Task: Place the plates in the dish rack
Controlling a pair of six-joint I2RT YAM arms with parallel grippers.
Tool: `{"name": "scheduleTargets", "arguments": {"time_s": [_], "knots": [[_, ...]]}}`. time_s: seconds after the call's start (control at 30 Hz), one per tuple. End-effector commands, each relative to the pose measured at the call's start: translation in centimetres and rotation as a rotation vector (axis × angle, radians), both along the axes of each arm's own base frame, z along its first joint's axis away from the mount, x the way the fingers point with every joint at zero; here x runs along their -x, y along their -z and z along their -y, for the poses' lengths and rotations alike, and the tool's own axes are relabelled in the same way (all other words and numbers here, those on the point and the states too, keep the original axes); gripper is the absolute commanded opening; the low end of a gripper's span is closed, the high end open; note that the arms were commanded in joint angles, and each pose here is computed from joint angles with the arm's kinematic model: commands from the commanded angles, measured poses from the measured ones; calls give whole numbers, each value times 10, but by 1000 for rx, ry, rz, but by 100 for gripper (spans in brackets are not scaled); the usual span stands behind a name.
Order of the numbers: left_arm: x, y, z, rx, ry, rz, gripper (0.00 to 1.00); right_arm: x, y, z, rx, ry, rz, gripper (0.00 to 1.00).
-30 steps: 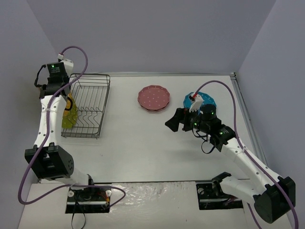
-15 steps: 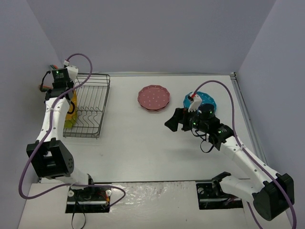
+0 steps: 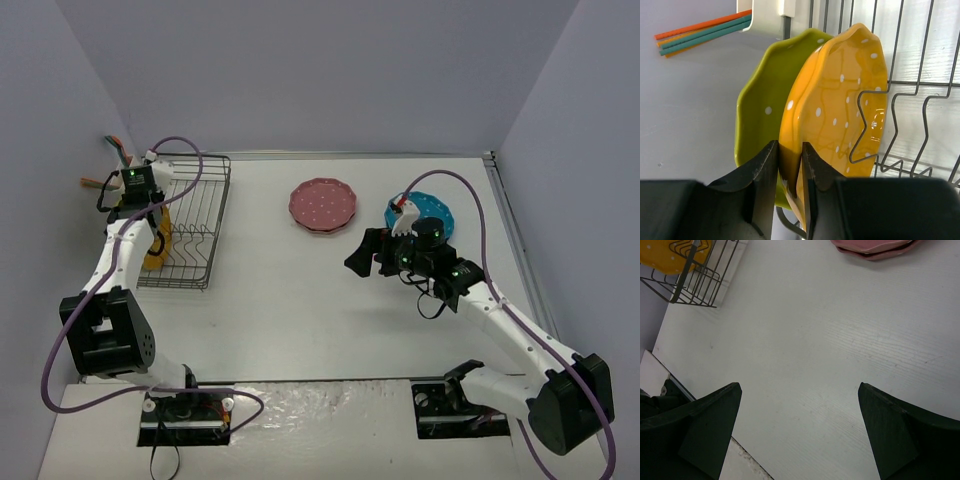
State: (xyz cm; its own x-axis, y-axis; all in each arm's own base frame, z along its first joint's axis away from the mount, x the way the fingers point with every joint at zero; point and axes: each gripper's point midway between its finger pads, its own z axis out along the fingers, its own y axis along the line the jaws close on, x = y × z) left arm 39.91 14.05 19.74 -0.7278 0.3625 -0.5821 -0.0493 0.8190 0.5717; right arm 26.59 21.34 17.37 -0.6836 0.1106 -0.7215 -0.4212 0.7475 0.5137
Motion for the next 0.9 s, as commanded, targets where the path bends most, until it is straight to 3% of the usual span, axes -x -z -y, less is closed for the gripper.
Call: {"name": "scheduleTargets", "arguments": {"time_s": [0.0, 0.07, 0.13, 0.37, 0.6, 0.77, 0.87], "knots": [[-9, -74, -23, -88, -93, 255, 31, -12, -14, -3, -20, 13, 78, 100], [-8, -77, -22, -70, -103, 277, 46, -15, -14, -1, -14, 32, 77, 100], [-8, -80, -19, -48, -102, 296, 55, -20, -13, 1, -5, 56, 74, 100], [4, -114, 0, 78, -100, 430, 70, -48, -11, 9, 21, 199, 54, 99], [32, -150, 51, 391, -114, 573, 88, -93, -3, 21, 77, 401, 10, 93], [49, -133, 113, 636, 4, 522, 97, -124, 12, 10, 122, 413, -19, 91], [57, -117, 142, 686, 83, 477, 97, -147, 15, 9, 140, 477, -29, 86]]}}
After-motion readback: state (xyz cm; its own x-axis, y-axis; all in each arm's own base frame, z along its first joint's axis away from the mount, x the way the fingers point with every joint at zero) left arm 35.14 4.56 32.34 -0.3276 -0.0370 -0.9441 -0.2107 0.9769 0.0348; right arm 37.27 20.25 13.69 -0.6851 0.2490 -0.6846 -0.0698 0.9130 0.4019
